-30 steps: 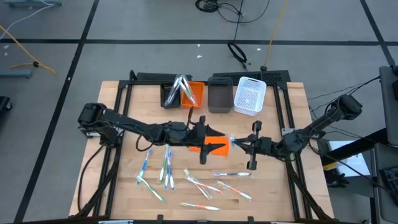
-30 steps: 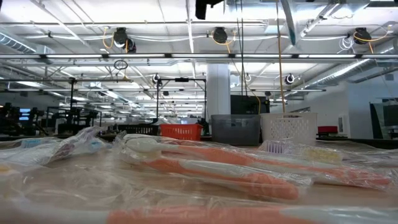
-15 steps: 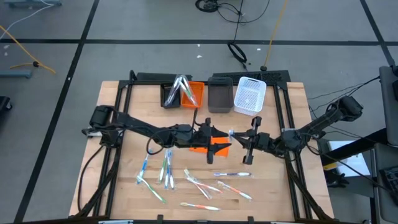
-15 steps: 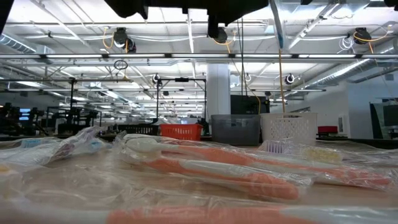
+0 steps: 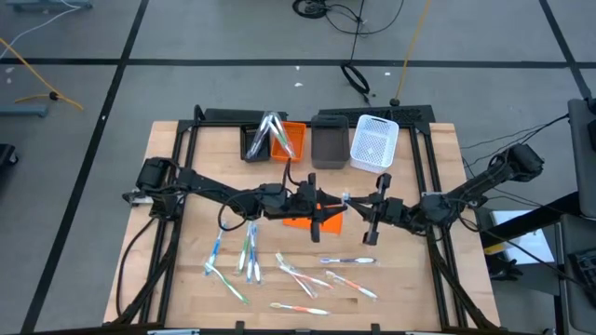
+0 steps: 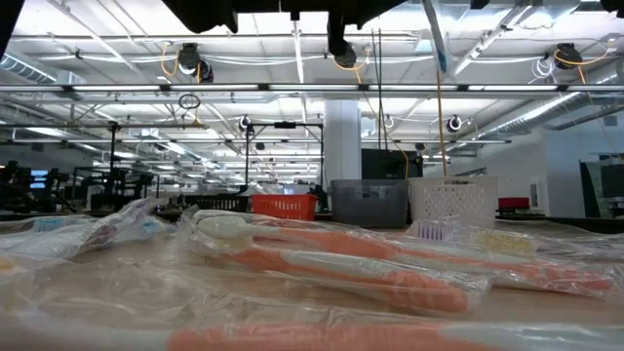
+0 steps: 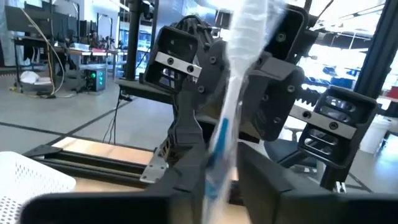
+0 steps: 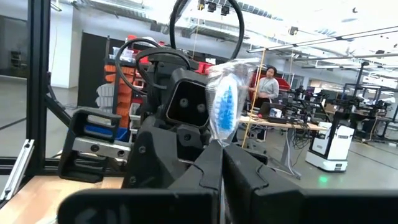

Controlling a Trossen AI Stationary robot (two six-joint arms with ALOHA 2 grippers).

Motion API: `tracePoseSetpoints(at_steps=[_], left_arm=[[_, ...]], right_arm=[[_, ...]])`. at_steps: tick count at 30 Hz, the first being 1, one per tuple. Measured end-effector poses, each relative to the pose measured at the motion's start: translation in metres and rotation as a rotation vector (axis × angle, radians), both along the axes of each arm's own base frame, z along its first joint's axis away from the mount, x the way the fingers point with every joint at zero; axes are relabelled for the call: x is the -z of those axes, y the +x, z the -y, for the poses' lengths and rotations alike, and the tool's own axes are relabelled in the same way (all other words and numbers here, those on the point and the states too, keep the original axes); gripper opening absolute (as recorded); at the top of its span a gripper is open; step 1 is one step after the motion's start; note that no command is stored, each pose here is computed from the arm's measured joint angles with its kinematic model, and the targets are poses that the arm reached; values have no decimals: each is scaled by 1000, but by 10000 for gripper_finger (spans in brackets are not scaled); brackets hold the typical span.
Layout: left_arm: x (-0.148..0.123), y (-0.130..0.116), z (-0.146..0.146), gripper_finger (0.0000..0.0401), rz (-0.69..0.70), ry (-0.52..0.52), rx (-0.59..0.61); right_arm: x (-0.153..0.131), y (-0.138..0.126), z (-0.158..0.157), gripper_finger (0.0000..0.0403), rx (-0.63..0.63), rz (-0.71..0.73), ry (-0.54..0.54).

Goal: Pick & Place Toothbrushes
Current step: Put the blue toothbrush into the black transparent bin

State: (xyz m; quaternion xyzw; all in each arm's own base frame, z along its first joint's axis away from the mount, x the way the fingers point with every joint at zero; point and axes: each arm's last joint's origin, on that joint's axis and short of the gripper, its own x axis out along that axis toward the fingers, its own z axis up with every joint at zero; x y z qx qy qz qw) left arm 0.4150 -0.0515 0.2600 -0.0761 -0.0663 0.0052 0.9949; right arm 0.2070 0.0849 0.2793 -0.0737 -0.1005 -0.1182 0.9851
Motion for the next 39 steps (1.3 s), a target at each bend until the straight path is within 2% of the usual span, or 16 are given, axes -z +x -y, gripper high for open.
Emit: tracePoseSetpoints(at_steps=[4, 16, 20, 30, 34, 39], left_arm=[[0, 0, 1, 12, 0, 29, 25], [2, 0, 1, 4, -20, 29, 27], [4, 0, 1, 3, -37, 31, 28], [1, -3, -4, 1, -93, 54, -32], [-5, -8, -14, 1, -143, 71, -110], [-7, -9, -35, 1, -171, 64, -170]], right_arm=[[1, 0, 0, 0, -1, -5, -2], [3, 1, 0, 4, 4, -33, -25], [2, -1, 0, 33, 11, -37, -48], [3, -6, 3, 147, 3, -84, -20], [6, -6, 2, 166, -4, -106, -4], [8, -6, -1, 171, -26, -121, 16]])
